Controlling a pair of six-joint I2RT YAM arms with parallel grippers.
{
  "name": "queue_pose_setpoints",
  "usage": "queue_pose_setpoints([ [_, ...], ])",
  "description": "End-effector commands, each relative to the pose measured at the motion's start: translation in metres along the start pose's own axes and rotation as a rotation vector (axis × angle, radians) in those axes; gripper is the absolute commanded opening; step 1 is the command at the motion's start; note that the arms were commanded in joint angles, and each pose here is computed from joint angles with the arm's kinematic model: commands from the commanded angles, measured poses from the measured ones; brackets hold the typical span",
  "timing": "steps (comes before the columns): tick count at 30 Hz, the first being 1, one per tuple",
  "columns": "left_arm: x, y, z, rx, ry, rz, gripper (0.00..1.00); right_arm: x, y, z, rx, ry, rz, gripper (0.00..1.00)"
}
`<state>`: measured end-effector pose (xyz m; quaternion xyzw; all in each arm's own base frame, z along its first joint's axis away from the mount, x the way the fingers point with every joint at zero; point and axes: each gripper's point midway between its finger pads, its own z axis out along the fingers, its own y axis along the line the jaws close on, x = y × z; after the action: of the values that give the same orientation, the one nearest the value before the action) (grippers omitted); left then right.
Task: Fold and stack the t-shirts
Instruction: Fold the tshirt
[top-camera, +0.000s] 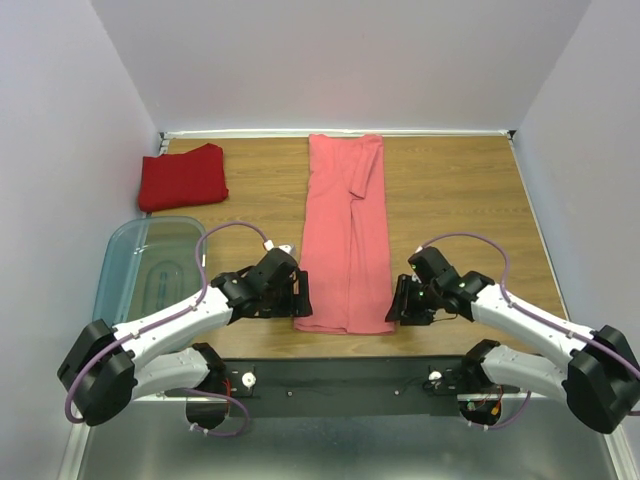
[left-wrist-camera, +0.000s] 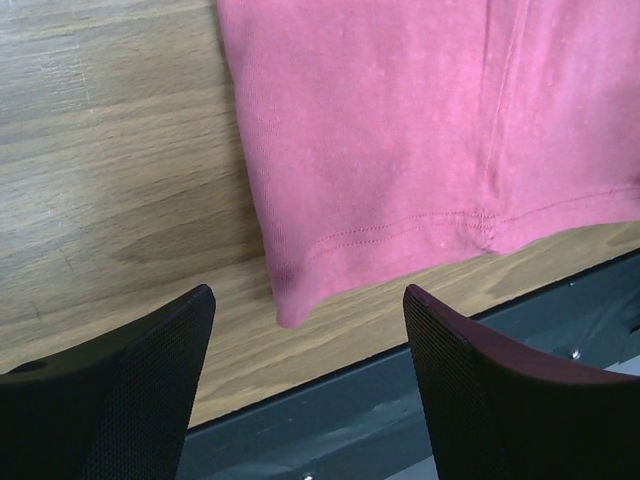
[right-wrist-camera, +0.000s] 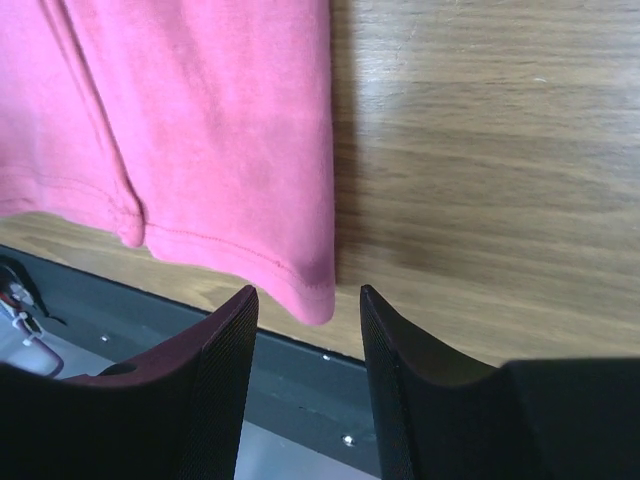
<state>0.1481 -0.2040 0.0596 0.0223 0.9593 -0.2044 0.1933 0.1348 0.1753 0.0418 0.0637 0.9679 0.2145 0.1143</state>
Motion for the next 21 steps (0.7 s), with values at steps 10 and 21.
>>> queue_pose_setpoints([
  [10,0.011,0.010,0.004,-0.053,0.029,-0.001,0.77,0.023,-0.017,0.028,-0.001,0.080,0.033,0.42],
  [21,0.021,0.012,0.006,-0.067,0.065,-0.002,0.68,0.025,-0.020,0.028,0.001,0.077,0.029,0.00],
])
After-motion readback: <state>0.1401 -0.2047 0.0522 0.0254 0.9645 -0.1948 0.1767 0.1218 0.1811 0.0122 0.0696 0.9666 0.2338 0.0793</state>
